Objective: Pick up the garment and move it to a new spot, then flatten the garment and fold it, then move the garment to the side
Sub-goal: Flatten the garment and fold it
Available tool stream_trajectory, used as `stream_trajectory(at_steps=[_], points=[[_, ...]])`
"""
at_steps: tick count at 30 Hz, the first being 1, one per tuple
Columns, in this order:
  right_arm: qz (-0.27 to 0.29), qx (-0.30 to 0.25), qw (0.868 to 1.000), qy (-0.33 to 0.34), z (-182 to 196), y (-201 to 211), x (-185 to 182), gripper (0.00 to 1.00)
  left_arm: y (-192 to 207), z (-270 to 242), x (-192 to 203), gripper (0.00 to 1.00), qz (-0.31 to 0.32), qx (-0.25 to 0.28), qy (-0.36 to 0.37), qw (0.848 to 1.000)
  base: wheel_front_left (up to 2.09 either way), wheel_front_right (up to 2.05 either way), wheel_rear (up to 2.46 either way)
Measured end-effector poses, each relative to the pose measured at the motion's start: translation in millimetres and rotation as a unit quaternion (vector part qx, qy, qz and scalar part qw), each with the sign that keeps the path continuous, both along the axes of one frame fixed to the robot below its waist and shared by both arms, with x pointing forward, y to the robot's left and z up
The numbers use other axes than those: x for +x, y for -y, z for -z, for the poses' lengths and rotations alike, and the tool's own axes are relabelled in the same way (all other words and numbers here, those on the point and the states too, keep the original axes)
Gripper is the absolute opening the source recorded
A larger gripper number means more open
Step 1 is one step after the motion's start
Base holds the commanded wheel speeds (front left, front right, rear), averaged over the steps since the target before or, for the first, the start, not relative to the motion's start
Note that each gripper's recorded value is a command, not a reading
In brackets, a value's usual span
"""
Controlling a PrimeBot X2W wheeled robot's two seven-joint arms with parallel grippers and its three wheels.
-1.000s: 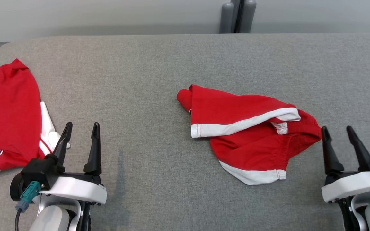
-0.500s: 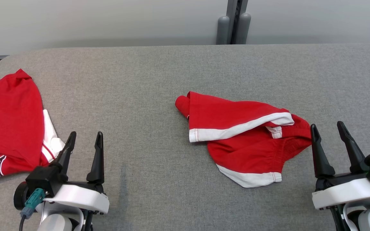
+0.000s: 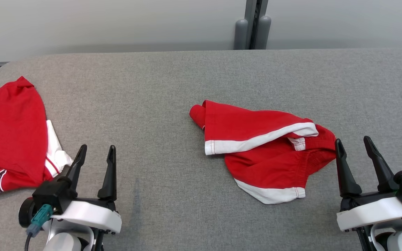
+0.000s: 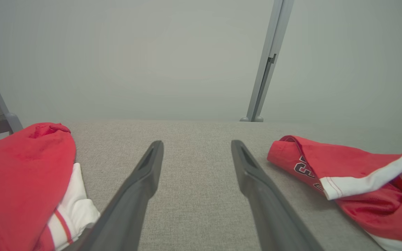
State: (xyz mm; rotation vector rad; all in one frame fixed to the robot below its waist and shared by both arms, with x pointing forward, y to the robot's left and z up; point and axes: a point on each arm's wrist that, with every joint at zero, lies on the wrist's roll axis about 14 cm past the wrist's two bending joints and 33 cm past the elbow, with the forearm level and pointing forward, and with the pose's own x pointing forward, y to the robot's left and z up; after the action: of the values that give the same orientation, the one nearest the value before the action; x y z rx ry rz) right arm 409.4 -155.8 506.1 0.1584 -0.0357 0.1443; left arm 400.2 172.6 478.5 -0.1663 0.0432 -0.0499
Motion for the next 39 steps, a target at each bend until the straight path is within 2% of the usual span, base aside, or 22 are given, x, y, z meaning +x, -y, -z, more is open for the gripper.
stream_trajectory(at_steps=[5,9,14,17,23,28,29,30,31,39], points=[[-0.001,0.001,1.0,-0.004,3,-1,2,1.0,21,-14,14,1.0,0.039,-0.004,0.018,0.999,0.0,0.0,0.0],[0.0,0.001,1.0,-0.012,8,0,4,1.0,67,-23,31,1.0,0.116,-0.026,0.014,0.993,0.0,0.0,0.0],[0.003,-0.001,1.0,-0.019,14,2,9,1.0,123,-7,42,1.0,0.205,-0.055,-0.043,0.976,0.0,0.0,0.0],[0.008,-0.002,1.0,-0.028,21,6,9,1.0,147,21,42,1.0,0.239,-0.063,-0.105,0.963,0.0,0.0,0.0],[0.03,0.0,0.999,-0.038,31,20,5,1.0,167,71,39,1.0,0.264,-0.069,-0.204,0.94,0.0,0.0,0.0],[0.044,0.004,0.998,-0.046,38,28,4,1.0,178,87,34,1.0,0.282,-0.083,-0.236,0.926,0.0,0.0,0.0],[0.046,0.004,0.998,-0.044,37,29,4,1.0,181,87,33,0.89,0.286,-0.088,-0.238,0.924,0.0,0.0,0.0],[0.047,0.004,0.998,-0.045,38,30,4,1.0,183,85,34,0.09,0.289,-0.092,-0.235,0.923,0.0,0.0,0.0],[0.048,0.004,0.998,-0.046,39,30,4,1.0,184,83,35,0.0,0.292,-0.094,-0.231,0.923,0.0,0.0,0.0],[0.047,0.008,0.998,-0.042,38,28,6,1.0,170,55,43,0.0,0.283,-0.111,-0.172,0.937,0.0,0.0,0.0]])
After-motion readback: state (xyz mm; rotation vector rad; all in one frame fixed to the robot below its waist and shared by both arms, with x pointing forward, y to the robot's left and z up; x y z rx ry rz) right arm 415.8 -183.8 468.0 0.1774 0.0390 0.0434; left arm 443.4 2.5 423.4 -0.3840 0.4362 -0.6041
